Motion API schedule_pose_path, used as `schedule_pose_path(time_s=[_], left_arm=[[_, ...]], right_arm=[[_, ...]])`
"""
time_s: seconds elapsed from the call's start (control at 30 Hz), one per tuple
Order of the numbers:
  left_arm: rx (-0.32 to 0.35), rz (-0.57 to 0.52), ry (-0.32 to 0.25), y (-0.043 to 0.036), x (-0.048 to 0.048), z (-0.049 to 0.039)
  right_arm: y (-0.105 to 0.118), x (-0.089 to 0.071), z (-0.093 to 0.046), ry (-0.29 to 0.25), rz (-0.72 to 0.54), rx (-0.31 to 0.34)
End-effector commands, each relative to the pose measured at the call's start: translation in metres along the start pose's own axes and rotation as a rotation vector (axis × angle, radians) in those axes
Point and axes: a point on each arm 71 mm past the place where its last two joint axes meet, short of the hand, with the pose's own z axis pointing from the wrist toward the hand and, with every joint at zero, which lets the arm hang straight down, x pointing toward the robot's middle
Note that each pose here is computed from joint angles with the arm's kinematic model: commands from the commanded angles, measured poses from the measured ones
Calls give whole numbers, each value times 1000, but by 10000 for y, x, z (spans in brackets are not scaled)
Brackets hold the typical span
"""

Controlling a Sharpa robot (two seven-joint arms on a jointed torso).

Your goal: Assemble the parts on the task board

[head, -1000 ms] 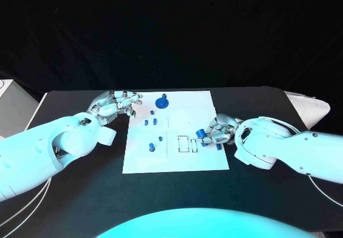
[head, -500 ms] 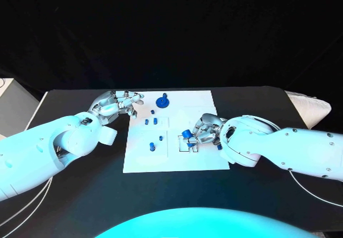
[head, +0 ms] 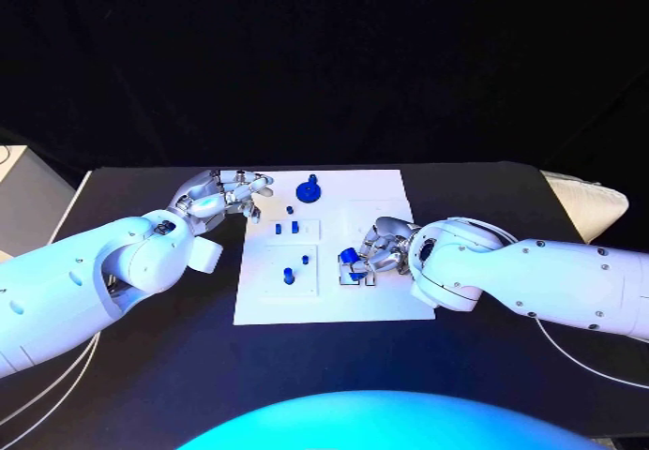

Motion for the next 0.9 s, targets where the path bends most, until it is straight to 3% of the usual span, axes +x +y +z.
schedule_pose_path(time_s=[0.03,0.23,0.9], left_arm=[[6,-11,16,-10,21,1],[5,-10,15,-11,15,-3],[2,-10,17,-9,13,-5]], right_arm=[[1,23,10,21,-22,-3],[-21,2,37,3,-45,2],[-10,64,78,38,-76,5]])
